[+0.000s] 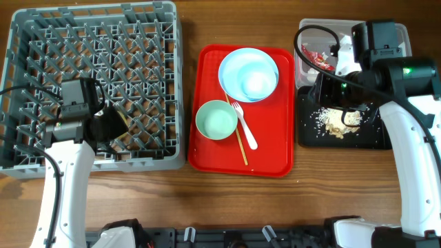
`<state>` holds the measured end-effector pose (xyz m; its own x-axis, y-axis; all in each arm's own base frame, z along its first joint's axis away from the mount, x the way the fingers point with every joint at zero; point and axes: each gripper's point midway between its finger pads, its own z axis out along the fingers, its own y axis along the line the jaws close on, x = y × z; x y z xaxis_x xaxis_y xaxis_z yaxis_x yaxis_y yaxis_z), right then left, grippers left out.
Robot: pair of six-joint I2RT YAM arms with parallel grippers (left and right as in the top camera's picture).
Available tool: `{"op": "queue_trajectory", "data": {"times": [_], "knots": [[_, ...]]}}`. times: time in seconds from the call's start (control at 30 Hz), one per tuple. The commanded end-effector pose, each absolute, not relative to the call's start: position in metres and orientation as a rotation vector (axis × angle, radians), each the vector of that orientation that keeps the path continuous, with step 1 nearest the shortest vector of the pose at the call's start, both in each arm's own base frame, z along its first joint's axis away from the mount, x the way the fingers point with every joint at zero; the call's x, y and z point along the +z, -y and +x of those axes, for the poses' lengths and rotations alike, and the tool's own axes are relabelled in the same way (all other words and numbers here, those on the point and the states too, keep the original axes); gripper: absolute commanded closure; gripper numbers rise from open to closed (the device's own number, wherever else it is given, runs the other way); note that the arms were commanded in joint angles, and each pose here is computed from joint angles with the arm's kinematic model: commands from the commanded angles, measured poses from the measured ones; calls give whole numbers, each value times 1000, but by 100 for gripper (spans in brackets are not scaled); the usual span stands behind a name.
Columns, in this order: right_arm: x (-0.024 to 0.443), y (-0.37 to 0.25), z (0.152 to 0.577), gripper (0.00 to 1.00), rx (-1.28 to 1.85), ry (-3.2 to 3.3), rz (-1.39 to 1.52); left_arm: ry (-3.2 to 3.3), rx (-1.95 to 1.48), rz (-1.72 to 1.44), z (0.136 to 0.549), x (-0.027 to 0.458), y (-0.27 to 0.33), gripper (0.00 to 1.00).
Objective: Sort waste into correct bins and load items into the dishwasher rack
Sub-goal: 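Lower the yellow cup into the dish rack with the left gripper and release, then reach the left gripper to the green bowl and grasp its rim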
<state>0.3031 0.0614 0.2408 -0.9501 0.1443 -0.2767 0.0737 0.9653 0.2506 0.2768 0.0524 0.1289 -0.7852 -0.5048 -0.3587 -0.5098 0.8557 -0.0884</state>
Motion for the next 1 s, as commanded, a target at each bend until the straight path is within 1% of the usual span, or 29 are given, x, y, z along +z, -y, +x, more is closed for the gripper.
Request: {"op": "queue_trajectory", "data": {"times": [0.0, 0.03, 0.07, 0.1, 0.17, 0.2, 0.4, 0.53, 0.63, 0.67, 0.7, 0.9, 0.97], "knots": [[244, -60, 302, 59, 330, -2815, 158, -2667, -41, -761, 272, 128, -45, 61], [244, -59, 301, 59, 330, -2817, 159, -2668, -41, -761, 272, 128, -45, 56], [244, -59, 301, 59, 329, -2820, 158, -2671, -40, -762, 272, 127, -45, 48], [243, -59, 300, 58, 328, -2823, 157, -2672, -40, -762, 271, 127, -45, 37], [243, -59, 300, 58, 328, -2825, 156, -2676, -40, -763, 271, 127, -45, 11], [243, -59, 300, 58, 328, -2825, 156, -2676, -40, -763, 271, 127, -45, 1], [243, -59, 299, 57, 327, -2827, 157, -2672, -38, -749, 272, 128, -45, 0], [243, -59, 299, 57, 327, -2828, 157, -2617, -109, -717, 282, 149, -39, 0], [243, -59, 299, 57, 328, -2827, 157, -2548, -291, -626, 292, 174, -13, 0], [243, -59, 299, 54, 328, -2827, 158, -2532, -337, -582, 294, 181, -3, 0], [243, -59, 299, 53, 328, -2827, 158, -2529, -357, -537, 294, 184, 7, 0], [243, -59, 299, 53, 328, -2827, 158, -2639, -429, -261, 285, 174, 72, 0], [243, -59, 299, 53, 328, -2827, 158, -2679, -444, -178, 281, 167, 92, 4]]}}
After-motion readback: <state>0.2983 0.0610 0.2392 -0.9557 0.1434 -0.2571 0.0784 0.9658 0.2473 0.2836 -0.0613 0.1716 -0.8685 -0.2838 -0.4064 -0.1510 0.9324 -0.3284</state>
